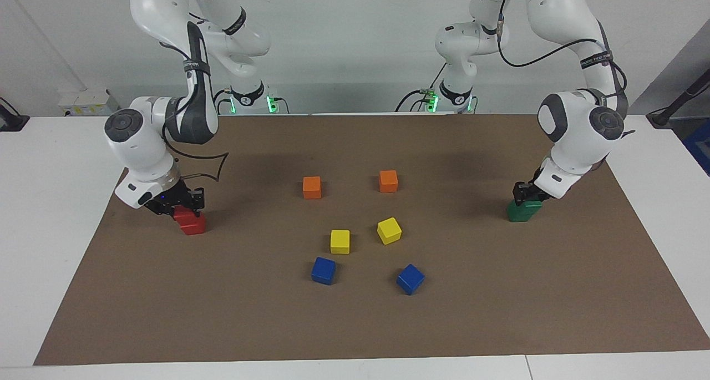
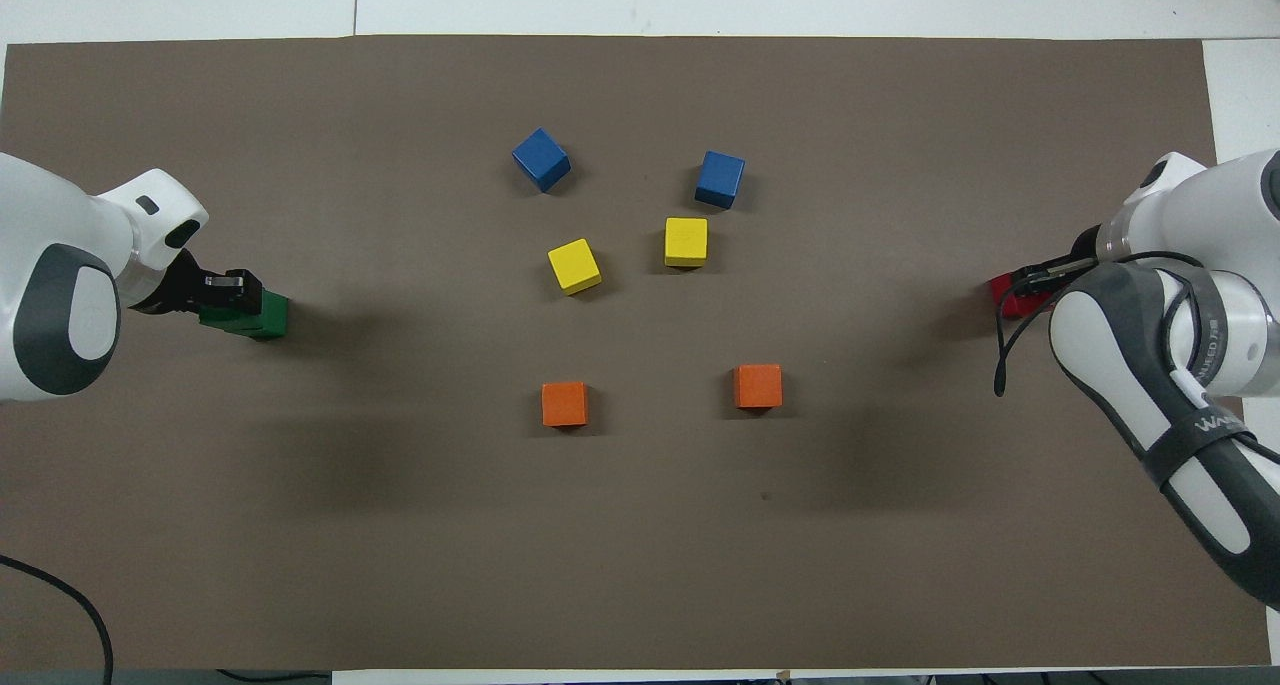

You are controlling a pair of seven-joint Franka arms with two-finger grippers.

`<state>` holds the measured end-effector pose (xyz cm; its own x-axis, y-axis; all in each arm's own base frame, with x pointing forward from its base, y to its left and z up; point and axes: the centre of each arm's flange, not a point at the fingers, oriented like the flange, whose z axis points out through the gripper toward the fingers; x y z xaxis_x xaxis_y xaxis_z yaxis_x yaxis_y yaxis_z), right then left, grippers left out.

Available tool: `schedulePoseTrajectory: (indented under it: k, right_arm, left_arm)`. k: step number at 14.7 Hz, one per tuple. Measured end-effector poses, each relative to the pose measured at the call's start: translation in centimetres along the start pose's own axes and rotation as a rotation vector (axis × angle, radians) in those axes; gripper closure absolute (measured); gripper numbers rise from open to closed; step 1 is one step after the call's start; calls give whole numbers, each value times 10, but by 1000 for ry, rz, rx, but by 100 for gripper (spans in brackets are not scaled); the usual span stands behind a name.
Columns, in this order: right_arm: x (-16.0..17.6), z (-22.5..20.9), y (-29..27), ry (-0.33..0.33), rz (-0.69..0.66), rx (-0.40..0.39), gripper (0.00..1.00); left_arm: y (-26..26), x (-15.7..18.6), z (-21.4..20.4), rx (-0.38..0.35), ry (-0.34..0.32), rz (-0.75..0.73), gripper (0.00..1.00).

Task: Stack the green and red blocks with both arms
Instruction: 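Lower green onto green with the left gripper while the right gripper lowers red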

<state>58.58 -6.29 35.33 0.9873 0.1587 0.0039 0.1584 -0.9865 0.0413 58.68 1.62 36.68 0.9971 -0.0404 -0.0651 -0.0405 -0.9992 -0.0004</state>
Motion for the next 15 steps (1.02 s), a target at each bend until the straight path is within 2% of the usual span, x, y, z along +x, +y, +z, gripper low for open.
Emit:
schedulePoseTrajectory:
  k: [3, 6, 7, 9, 13, 15]
  right_arm:
    - [0, 0, 0, 0, 0, 0, 45]
    - [0, 0, 0, 1, -1, 0, 45]
    - [0, 0, -1, 1, -2, 0, 44]
    - [0, 0, -1, 1, -2, 0, 44]
    - [0, 1, -1, -1, -2, 0, 1]
    - [0, 1, -1, 0, -2, 0, 0]
  left_arm:
    - [0, 0, 1, 0, -1, 7, 42]
    - [0, -3, 7, -1, -15, 8, 15]
    - [0, -3, 7, -1, -16, 8, 2]
    - [-1, -2, 5, 0, -11, 6, 0]
    - [-5, 7, -32, 2, 4, 1, 0]
    - [-7, 8, -63, 2, -11, -2, 0]
